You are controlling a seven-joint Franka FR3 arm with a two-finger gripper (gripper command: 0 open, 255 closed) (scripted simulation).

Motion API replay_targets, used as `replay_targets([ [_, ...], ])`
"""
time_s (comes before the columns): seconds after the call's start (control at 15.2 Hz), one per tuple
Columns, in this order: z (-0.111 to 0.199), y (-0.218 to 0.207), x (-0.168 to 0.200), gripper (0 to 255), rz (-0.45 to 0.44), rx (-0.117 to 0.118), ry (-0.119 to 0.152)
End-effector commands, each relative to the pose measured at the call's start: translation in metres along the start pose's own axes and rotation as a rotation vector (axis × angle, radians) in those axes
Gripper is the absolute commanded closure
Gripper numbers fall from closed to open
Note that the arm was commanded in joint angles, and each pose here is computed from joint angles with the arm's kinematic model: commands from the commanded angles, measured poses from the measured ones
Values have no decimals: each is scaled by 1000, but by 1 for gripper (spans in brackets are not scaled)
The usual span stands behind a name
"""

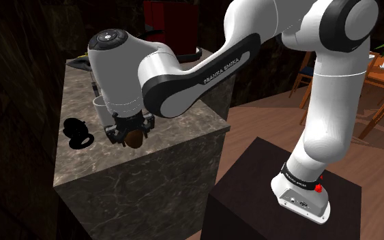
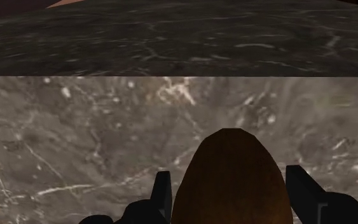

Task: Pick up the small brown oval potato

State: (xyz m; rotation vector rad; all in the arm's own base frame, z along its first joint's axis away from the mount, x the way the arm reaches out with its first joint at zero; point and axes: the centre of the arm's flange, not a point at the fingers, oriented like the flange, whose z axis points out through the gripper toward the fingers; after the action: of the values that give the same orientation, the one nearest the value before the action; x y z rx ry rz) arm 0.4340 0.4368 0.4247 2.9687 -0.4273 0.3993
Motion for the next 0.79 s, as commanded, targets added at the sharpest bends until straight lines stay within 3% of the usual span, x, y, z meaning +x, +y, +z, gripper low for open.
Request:
replay_targets([
  [0.0, -8, 1, 2, 255, 0, -1, 0],
  [0.73, -64, 5, 18, 255, 0, -1, 0],
])
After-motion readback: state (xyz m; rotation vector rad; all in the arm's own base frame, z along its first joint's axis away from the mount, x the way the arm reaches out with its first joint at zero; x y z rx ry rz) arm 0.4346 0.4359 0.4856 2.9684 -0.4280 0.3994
